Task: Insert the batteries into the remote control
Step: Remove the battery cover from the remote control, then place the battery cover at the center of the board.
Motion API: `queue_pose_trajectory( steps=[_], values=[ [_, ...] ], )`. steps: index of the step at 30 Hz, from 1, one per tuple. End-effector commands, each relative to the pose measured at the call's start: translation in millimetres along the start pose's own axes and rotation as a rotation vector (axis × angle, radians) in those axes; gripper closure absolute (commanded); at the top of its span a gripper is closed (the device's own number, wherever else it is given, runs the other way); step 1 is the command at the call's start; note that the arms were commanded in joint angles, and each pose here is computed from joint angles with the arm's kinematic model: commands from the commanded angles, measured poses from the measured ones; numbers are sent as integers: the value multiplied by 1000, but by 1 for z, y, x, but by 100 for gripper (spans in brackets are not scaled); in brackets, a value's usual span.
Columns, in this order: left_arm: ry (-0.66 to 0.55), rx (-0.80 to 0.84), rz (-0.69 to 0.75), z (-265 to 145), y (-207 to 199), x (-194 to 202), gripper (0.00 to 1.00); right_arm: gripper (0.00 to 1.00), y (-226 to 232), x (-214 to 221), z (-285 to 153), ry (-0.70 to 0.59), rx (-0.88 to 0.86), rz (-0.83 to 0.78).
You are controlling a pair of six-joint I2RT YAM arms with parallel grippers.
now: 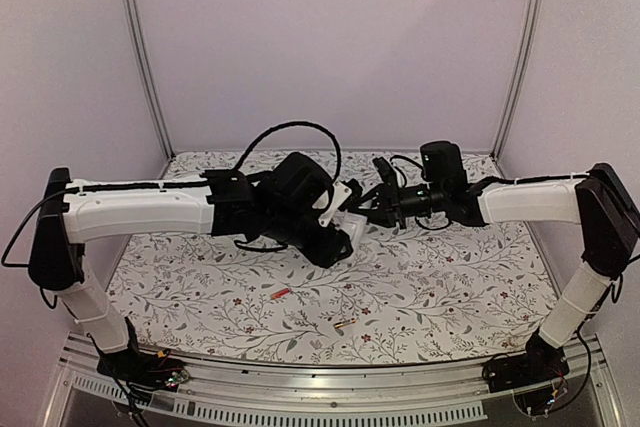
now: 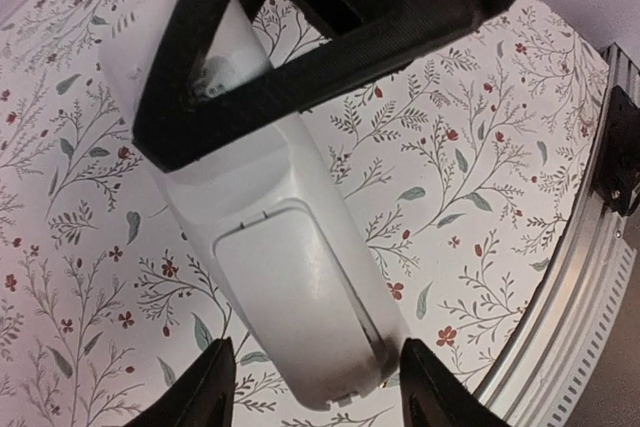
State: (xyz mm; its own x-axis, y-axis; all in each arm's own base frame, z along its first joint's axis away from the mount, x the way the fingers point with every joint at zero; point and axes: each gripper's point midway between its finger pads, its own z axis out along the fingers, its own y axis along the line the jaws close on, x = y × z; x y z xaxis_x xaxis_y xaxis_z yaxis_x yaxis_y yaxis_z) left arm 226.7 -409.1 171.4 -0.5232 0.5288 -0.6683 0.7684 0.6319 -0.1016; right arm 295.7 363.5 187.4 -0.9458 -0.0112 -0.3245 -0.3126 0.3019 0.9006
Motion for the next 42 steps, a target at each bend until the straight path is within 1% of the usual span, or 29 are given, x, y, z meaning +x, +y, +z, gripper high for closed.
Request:
queue_pose_trajectory(
  steps=[1,4,11,16,21,27,29,33,36,38,42],
  values=[
    [21,-14,-9,4,3,-1,44,100,14,-8,-9,-35,-22,-43],
    [26,-20,-7,6,4,-1,50,100,16,-8,-9,-34,-25,-45],
    [37,-31,-17,9,9,0,68,100,19,-7,-10,-33,-32,-53],
    [44,-25,-29,9,12,0,74,100,20,-7,-11,-35,-31,-55],
    [23,-18,-41,4,14,-3,78,100,10,-9,-14,-51,2,-38],
    [-24,-18,-98,-6,29,-3,80,100,-11,-24,-38,-117,62,4],
    [-31,-23,-124,-7,38,0,81,100,-18,-30,-50,-148,87,11],
    [-47,-59,-190,-8,65,3,81,100,-18,-45,-75,-210,101,14],
    [-30,-112,-280,-1,99,13,80,100,11,-57,-92,-257,68,-27],
    [-2,-164,-349,6,130,23,80,100,34,-64,-102,-280,63,-40],
    [76,-274,-411,21,172,46,80,100,84,-77,-116,-296,-7,-68]
  ],
)
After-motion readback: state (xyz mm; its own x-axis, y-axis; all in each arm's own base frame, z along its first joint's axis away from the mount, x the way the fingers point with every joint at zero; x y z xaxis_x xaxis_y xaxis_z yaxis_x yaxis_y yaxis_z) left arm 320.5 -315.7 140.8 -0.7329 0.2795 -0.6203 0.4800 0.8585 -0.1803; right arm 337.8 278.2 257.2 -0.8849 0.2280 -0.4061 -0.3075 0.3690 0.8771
